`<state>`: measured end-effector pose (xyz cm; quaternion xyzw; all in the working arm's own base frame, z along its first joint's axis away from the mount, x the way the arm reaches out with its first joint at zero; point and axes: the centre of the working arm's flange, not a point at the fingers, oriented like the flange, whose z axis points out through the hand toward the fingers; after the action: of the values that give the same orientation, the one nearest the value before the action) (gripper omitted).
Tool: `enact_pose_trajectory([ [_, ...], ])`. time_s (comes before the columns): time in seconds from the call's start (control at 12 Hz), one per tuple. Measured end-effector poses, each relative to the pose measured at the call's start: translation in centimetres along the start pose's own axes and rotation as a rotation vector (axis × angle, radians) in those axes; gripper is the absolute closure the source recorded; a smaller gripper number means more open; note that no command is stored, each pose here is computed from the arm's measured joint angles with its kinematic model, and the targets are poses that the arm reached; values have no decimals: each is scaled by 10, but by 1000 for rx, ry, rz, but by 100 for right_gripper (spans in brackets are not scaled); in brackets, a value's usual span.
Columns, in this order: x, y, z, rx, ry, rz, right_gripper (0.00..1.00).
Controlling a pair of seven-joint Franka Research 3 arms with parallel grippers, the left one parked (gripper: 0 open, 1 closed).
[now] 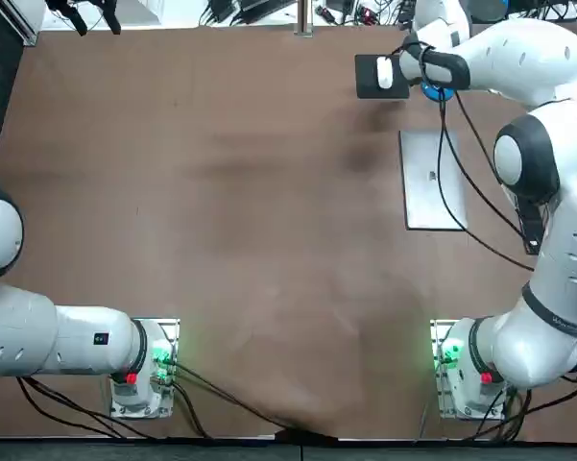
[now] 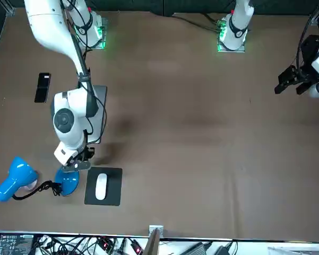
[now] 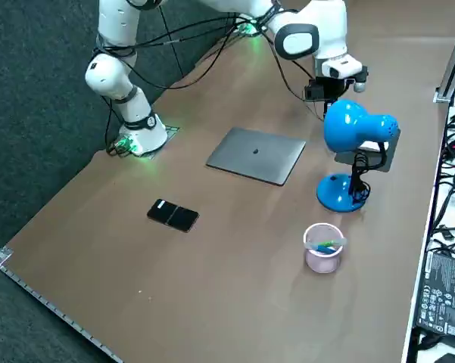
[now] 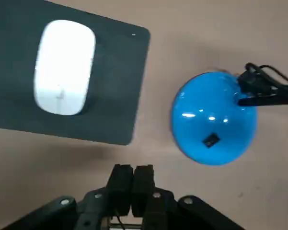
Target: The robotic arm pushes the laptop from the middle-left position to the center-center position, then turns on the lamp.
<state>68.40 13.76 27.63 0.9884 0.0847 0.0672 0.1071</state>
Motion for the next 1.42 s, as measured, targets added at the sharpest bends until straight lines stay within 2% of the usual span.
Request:
enact_pose_trajectory([
  [0.58, 1, 48, 29, -7, 11, -45, 98],
  [1.0, 1, 64, 53, -8, 50, -36, 98],
  [1.42, -3, 75, 72, -11, 42, -23, 98],
])
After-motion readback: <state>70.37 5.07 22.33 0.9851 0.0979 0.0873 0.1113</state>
